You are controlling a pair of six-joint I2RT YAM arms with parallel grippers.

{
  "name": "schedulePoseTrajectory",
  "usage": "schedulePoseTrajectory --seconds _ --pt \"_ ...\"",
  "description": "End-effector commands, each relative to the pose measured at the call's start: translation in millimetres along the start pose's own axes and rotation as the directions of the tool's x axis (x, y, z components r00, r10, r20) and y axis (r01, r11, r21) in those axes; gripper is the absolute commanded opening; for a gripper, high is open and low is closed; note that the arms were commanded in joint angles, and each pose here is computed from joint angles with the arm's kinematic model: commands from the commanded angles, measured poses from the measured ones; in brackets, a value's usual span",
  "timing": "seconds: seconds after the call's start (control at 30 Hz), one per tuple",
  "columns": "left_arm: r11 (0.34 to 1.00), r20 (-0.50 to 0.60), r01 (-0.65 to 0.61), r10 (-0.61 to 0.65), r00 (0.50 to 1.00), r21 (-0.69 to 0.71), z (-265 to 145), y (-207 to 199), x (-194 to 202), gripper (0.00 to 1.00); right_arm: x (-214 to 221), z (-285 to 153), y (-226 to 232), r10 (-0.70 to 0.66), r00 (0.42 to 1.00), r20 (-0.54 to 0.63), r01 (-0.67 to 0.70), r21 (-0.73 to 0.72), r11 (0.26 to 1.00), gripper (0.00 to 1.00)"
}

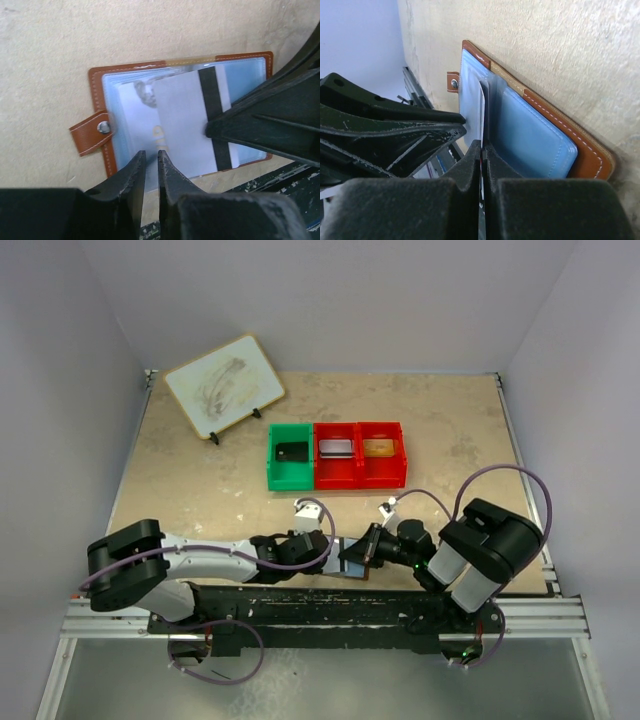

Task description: Take the credit cards out of the card holder

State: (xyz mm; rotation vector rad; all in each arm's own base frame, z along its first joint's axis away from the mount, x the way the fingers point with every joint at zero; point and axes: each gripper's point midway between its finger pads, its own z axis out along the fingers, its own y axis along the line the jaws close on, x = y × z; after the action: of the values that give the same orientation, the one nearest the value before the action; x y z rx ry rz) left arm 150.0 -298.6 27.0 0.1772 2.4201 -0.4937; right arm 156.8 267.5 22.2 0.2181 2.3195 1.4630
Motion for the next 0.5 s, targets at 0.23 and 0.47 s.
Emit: schedulePoseTrajectory --seconds 0.23,0.47 --pt "0.999 0.065 -0.001 0.004 0.998 -0.043 -22.7 7.4 -24.7 0.2 -0.7 -7.2 -0.9 0.014 0.999 0.029 -0.014 0.012 1.0 0.0" --pt "0.999 0.069 0.014 -0.012 0.998 -0.033 -24.6 8.0 -24.6 0.21 -4.9 -7.9 -15.6 0.004 1.0 0.03 -0.008 0.14 0.99 0.0"
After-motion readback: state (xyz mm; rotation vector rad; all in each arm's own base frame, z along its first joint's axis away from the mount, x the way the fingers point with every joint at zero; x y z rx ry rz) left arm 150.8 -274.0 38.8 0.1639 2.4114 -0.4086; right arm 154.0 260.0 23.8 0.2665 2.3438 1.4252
